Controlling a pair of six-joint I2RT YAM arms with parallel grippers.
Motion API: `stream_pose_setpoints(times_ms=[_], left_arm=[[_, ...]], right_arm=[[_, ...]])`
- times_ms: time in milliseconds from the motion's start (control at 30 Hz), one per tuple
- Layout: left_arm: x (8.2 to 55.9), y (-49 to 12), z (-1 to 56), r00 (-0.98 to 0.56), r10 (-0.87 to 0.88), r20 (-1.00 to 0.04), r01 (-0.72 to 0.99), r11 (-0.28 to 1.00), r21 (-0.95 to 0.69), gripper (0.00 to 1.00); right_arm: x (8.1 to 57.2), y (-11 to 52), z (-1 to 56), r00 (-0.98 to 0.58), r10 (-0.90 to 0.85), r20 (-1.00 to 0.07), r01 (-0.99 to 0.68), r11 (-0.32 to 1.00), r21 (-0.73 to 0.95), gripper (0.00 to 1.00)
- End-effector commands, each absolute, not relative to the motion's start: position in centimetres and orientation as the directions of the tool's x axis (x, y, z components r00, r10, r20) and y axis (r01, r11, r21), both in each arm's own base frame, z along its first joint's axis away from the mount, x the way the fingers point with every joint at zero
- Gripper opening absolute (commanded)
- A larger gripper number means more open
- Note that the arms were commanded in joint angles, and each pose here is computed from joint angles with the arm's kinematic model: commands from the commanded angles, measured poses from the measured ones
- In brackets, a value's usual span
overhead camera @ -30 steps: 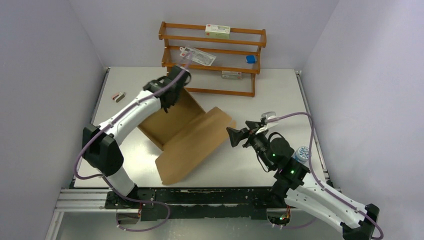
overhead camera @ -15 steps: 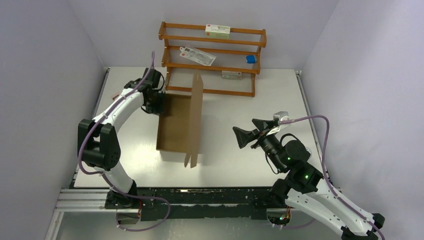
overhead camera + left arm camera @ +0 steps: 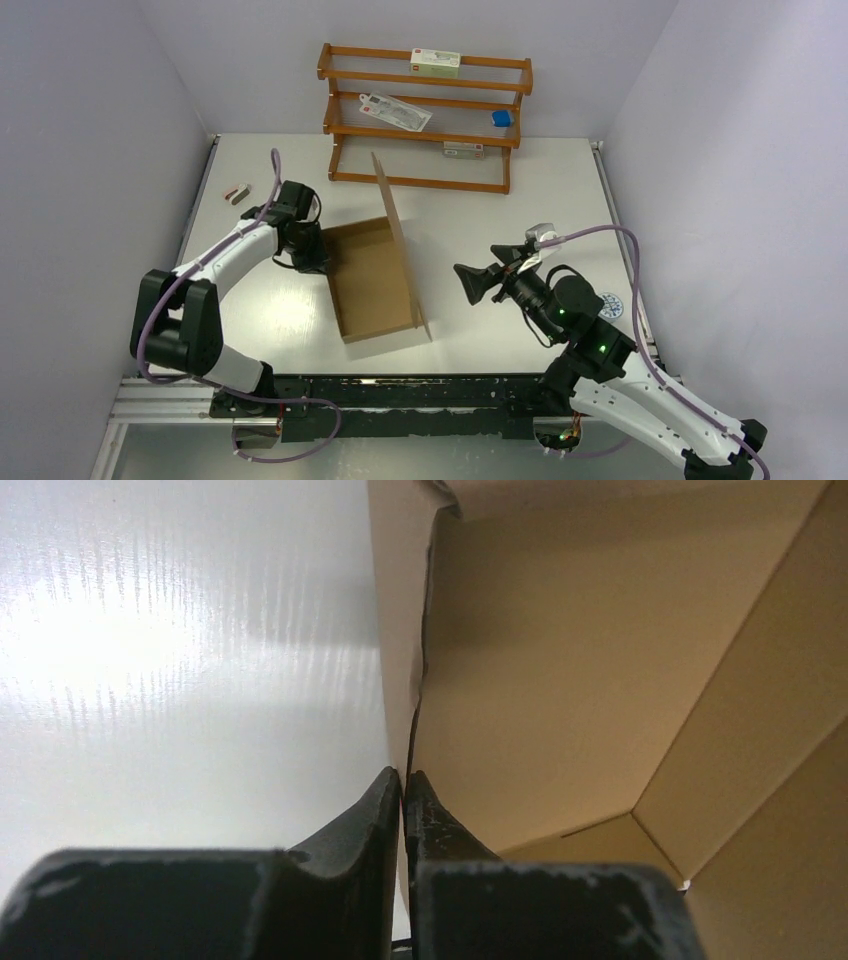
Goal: Fold the paper box
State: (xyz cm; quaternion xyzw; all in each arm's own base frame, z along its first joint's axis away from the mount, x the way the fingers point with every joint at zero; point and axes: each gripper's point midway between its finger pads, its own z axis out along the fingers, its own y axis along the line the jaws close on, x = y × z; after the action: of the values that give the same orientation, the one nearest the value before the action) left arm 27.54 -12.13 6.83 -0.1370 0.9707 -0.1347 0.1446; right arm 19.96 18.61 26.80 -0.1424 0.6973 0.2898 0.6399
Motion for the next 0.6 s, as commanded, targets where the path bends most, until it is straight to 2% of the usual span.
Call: stream_pose_setpoints(times_ms=[0, 200, 333, 567], left_arm=[[29.5, -13.4, 9.5, -0.831, -0.491, -0.261, -0.351, 0.827, -0.438, 0.1], [29.0, -14.0, 9.1, -0.752, -0.623, -0.213, -0.449, 0.722, -0.526, 0.18], [27.8, -14.3, 8.4, -0.751, -0.634, -0.183, -0.453, 0.697, -0.556, 0.22], [28.7, -11.8, 11.6, -0.763, -0.538, -0.359, -0.325, 0.799, -0.506, 0.54]], right_arm=[[19.8, 19.0, 26.3, -0.161, 0.137, -0.977, -0.586, 0.783, 0.206, 0.99], [19.8, 19.4, 26.9, -0.16, 0.109, -0.981, -0.605, 0.774, 0.185, 0.99], [19.9, 19.2, 27.7, -0.153, 0.091, -0.984, -0.599, 0.784, 0.166, 0.99], [19.0, 19.6, 29.4, -0.13, 0.026, -0.991, -0.659, 0.745, 0.107, 1.0]])
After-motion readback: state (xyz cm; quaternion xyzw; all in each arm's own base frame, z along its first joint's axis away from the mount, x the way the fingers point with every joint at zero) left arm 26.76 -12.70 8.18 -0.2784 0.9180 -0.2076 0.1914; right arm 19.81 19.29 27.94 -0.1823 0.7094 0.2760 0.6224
